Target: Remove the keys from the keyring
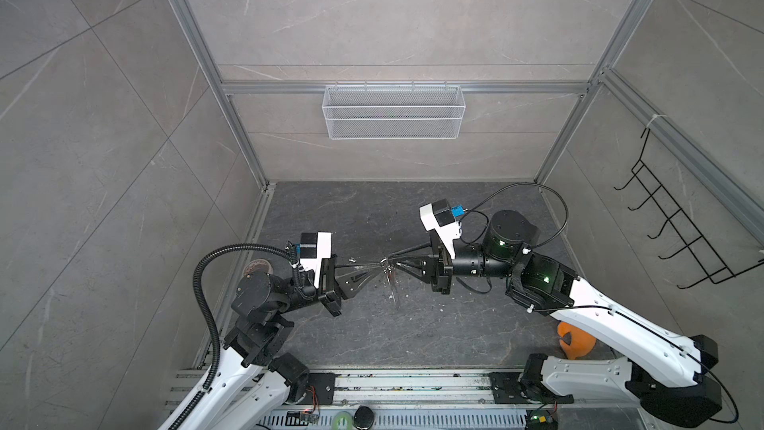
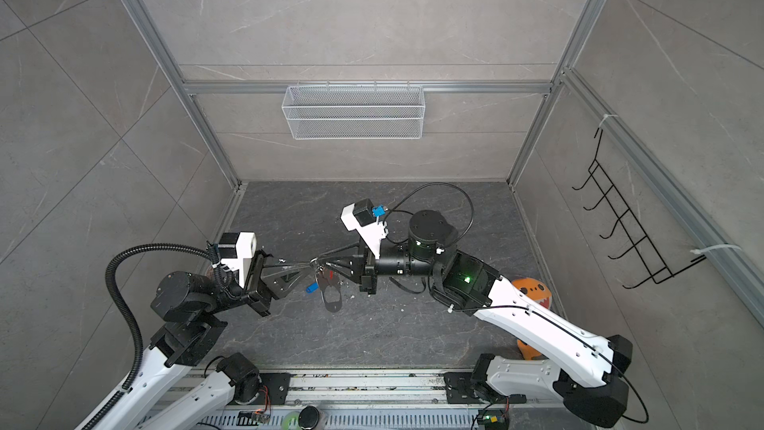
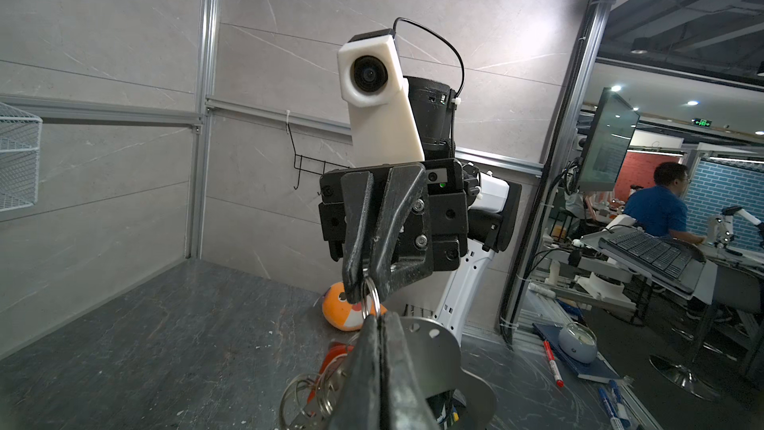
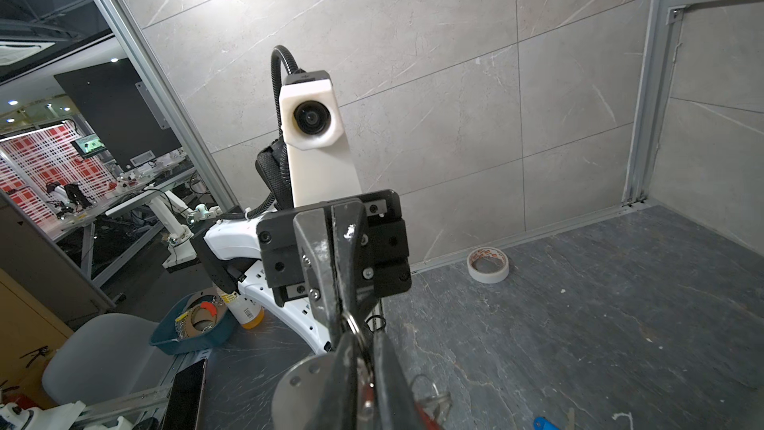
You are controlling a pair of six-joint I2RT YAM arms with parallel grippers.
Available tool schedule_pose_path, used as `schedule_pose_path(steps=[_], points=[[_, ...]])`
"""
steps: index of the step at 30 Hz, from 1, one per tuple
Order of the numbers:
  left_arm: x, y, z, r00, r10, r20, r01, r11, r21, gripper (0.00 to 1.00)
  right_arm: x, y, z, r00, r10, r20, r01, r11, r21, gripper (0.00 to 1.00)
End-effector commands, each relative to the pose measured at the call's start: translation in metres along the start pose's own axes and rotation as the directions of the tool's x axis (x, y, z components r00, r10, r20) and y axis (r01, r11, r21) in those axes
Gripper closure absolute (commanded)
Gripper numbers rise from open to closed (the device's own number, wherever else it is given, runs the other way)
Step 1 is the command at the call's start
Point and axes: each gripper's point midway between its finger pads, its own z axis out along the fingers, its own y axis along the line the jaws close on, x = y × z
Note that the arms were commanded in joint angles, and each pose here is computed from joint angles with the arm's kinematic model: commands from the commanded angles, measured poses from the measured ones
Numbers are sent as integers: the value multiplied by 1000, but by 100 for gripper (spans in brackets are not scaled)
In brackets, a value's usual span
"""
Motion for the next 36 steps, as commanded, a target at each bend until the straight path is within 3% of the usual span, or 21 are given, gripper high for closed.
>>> schedule_pose_path(steps=[1,4,7,9,11,13,18,25,36], points=[[-18,-11,-1,996,63,57,-65,997,30,100,-9,7,-1,1000,-4,4,4,1000,-21,84],[-19,-12,-2,996,70,62,-72,997,29,100,-5,4,1,1000,6,-7,-6,1000,-15,85],[-18,-11,-1,997,60,58,-61,998,28,100,-6,4,0,1000,4,-3,-4,1000,-10,97],[-17,-9,-1,998,42,45,-43,999,18,100,-6,4,-2,1000,-6,-15,6,1000,1,100],[-15,-5,-1,999,23,22,-23,1000,-12,82,-5,4,-4,999,-14,-51,15,1000,16,100],[-12,-5,-4,1000,9,-6,-9,999,-38,71,0,2,-6,995,-14,-101,18,999,39,100],[-7,-3,-14,998,-14,-67,6,993,-117,64,18,-4,-12,963,-8,-269,32,996,84,100],[1,-3,-3,971,-111,-210,92,991,-99,70,31,-14,-18,917,3,-398,57,989,138,100],[20,7,12,909,-219,-354,198,976,-95,73,32,-16,-16,886,-6,-463,84,985,148,100]])
